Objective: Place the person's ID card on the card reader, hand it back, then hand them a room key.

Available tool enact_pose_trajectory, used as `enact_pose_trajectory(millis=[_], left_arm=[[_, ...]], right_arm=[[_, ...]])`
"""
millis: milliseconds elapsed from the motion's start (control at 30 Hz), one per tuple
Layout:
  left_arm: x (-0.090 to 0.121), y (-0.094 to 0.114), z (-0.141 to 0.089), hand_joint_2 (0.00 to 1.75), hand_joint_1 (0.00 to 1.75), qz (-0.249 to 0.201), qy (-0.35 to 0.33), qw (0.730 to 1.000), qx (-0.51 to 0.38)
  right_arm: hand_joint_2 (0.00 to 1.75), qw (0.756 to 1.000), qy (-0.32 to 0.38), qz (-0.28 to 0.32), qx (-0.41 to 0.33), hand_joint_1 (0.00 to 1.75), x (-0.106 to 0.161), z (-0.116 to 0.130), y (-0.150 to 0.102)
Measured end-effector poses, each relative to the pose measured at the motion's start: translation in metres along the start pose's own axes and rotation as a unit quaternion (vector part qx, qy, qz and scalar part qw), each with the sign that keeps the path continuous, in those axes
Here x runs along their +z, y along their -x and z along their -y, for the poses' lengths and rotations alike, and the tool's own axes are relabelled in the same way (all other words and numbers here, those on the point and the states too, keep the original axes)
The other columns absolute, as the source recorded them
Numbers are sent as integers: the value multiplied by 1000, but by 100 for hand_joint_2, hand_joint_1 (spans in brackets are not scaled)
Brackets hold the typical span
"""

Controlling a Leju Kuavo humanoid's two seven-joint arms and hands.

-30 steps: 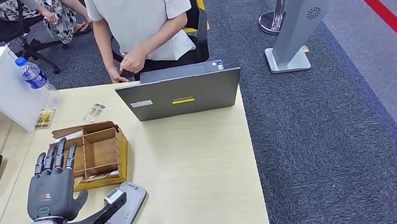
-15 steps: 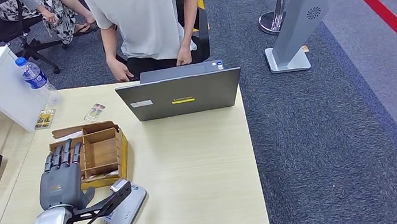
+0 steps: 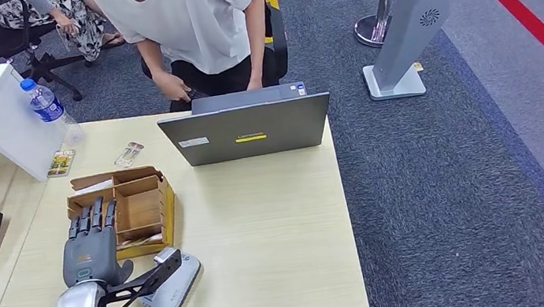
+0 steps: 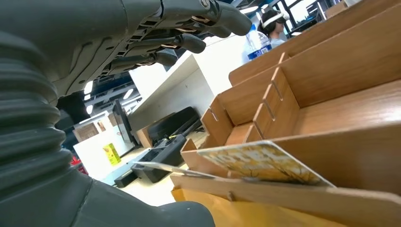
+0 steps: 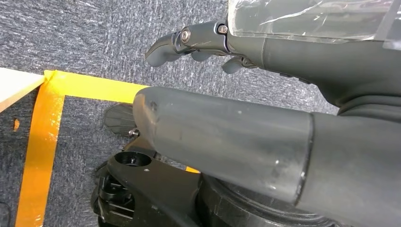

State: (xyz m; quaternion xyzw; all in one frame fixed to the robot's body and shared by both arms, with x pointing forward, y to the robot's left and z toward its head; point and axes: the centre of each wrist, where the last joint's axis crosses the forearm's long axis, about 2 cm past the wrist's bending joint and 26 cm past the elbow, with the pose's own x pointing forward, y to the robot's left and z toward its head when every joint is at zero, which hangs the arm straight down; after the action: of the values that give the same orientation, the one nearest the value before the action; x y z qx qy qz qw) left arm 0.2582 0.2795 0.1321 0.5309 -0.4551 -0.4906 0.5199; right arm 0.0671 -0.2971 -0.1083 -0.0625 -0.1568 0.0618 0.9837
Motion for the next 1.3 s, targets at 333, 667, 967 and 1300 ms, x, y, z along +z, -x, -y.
enact_pose_trajectory(millis=[333,667,967,1300], left_arm=[[-10,4,2,175,0,0,-13,1000,1],[-14,3,0,175,0,17,-44,999,5],[-14,2,0,175,0,21,-46,999,5],[-13,-2,1,175,0,28,-23,999,-1]], right_arm=[[0,1000,0,7,0,0,-1,1,-5],[0,1000,-1,13,-1,0,-1,0,-6],[0,1000,-2,14,-1,0,-1,-1,-6],[0,1000,-4,13,-1,0,-1,-2,-6]])
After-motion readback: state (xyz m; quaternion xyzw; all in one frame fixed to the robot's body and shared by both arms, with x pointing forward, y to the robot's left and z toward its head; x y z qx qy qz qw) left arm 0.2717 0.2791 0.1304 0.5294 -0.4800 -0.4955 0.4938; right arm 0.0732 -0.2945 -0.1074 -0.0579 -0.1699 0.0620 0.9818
